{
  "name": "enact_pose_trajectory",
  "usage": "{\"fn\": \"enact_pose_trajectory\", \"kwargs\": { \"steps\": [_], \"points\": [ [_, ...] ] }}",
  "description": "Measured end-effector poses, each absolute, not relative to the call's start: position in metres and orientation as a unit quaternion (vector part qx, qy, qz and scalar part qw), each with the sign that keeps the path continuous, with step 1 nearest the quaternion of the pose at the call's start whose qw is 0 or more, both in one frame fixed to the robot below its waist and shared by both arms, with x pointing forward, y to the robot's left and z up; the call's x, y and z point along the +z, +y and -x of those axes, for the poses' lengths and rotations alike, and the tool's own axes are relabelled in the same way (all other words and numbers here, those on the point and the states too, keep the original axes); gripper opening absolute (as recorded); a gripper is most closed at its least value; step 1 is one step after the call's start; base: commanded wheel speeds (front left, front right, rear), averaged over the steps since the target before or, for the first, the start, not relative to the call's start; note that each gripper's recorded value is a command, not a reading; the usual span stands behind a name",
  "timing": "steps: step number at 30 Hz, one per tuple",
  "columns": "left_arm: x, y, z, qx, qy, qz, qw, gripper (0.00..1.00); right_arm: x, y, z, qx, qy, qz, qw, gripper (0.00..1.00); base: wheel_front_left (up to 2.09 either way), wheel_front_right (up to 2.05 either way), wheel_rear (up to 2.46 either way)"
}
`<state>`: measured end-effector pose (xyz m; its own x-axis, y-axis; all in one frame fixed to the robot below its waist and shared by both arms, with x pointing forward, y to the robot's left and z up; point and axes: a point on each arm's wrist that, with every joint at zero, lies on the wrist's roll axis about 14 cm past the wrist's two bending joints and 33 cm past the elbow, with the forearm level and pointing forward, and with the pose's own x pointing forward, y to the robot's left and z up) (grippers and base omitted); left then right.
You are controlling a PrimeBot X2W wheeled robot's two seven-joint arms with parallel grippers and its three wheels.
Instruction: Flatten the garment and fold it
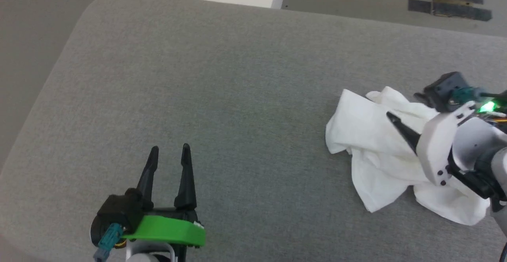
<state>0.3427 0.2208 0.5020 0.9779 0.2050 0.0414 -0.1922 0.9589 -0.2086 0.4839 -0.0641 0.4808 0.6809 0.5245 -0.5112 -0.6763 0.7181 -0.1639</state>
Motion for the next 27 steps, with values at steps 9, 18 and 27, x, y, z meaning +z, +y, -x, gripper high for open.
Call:
{"fn": "enact_pose_trajectory", "kwargs": {
  "steps": [9, 18, 27],
  "points": [
    [0.495, 0.234, -0.335, 0.135, -0.018, 0.111, 0.985, 1.0, 0.423, -0.022, -0.467, 0.422, 0.318, 0.254, 0.81, 1.0, 0.0, 0.0, 0.0],
    [0.491, 0.247, -0.323, 0.167, -0.01, 0.109, 0.98, 1.0, 0.418, 0.0, -0.493, 0.437, 0.29, 0.287, 0.802, 0.0, 0.0, 0.0, 0.0],
    [0.507, 0.255, -0.32, 0.168, -0.039, 0.099, 0.98, 1.0, 0.533, 0.06, -0.481, 0.48, 0.121, 0.168, 0.853, 0.0, 0.0, 0.0, 0.0]
  ]
}}
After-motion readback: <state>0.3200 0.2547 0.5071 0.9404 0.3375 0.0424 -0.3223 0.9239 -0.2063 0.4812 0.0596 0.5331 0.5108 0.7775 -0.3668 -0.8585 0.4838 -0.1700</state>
